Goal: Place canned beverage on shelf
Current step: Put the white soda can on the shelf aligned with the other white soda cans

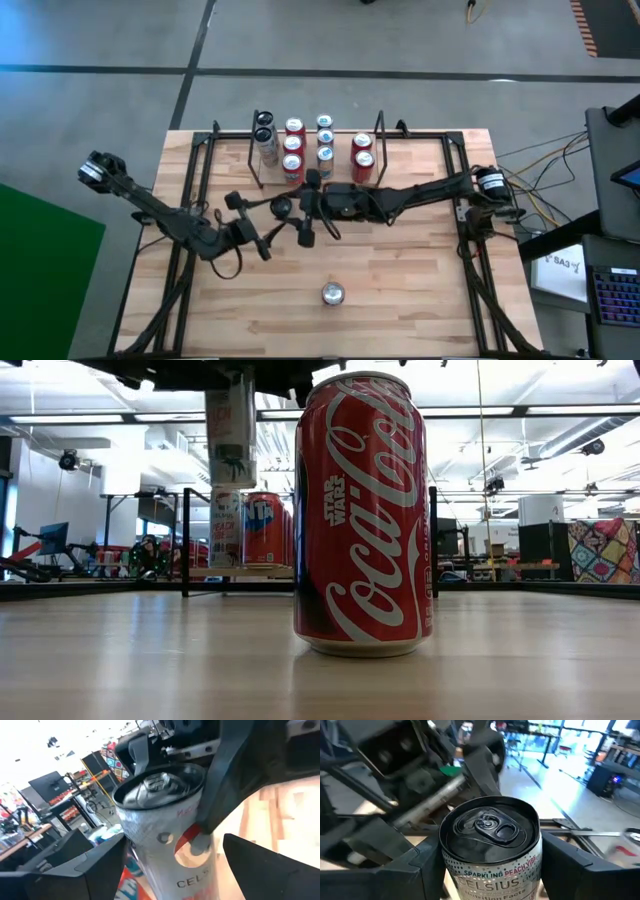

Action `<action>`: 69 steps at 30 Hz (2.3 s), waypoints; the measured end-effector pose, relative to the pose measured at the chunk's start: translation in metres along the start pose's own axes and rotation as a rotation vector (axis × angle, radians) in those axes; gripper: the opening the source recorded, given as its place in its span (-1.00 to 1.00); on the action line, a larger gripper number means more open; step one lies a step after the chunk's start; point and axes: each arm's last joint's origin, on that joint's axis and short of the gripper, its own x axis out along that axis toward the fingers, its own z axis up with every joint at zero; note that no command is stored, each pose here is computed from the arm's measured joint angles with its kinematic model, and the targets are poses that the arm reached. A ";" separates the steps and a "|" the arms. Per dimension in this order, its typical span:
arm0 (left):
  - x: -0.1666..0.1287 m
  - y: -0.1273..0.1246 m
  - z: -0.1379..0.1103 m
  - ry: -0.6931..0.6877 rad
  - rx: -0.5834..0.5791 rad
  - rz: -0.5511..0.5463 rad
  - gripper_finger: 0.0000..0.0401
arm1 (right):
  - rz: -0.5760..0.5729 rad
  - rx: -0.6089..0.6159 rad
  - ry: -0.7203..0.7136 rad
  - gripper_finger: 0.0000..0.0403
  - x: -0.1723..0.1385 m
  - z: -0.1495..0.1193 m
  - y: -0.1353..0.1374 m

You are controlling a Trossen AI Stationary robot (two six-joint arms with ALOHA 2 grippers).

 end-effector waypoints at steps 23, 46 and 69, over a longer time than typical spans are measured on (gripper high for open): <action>-0.052 0.130 0.022 -0.283 -0.075 -0.082 0.56 | 0.045 0.172 -0.150 0.17 0.011 0.044 -0.103; -0.054 0.113 -0.041 -0.242 -0.311 -0.193 0.56 | 0.250 0.053 0.025 0.17 0.053 0.052 -0.079; -0.027 0.096 -0.048 -0.259 -0.349 -0.147 0.56 | 0.276 -0.041 0.036 0.17 0.050 0.053 -0.069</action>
